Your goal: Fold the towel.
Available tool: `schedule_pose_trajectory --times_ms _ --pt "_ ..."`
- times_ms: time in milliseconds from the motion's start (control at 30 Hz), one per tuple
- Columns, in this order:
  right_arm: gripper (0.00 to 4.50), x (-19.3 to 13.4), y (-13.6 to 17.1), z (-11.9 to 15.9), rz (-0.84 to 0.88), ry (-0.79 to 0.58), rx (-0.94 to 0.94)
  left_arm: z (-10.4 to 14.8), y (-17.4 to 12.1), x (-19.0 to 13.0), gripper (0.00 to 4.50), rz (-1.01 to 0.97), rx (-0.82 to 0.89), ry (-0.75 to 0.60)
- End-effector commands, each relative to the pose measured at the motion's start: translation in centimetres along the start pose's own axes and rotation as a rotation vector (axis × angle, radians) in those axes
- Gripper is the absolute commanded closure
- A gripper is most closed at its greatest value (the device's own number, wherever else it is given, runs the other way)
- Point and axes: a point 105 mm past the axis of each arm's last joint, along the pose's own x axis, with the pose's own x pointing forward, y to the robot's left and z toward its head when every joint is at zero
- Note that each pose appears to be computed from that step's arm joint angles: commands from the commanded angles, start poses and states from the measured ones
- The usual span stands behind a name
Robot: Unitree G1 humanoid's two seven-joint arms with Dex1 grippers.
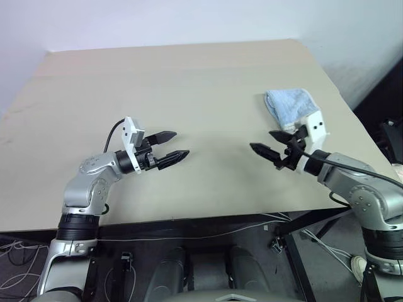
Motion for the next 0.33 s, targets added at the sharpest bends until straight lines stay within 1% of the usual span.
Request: schedule_pose_trajectory --times_ms 33,67,133,233,333 --pt "0.29 1.1 1.4 2.8 0.106 -0.169 -0.084 1.1 -0.7 -1.4 0.00 0.031 0.080 -0.001" --pt "0.29 1.4 1.6 3.2 0.119 -0.214 -0.092 1.0 -0.9 -1.9 0.00 0.051 0.080 0.004" --pt "0.29 1.9 1.7 3.2 0.137 -0.238 -0.099 0.9 -1.2 -2.7 0.00 0.079 0.080 0.008" --pt "0.29 2.8 2.5 1.9 0.237 -0.212 -0.120 0.4 -1.9 -3.8 0.00 0.128 0.078 0.021" --pt "0.29 3.9 2.5 2.0 0.257 -0.225 -0.143 0.8 -2.2 -4.1 0.00 0.157 0.064 -0.003"
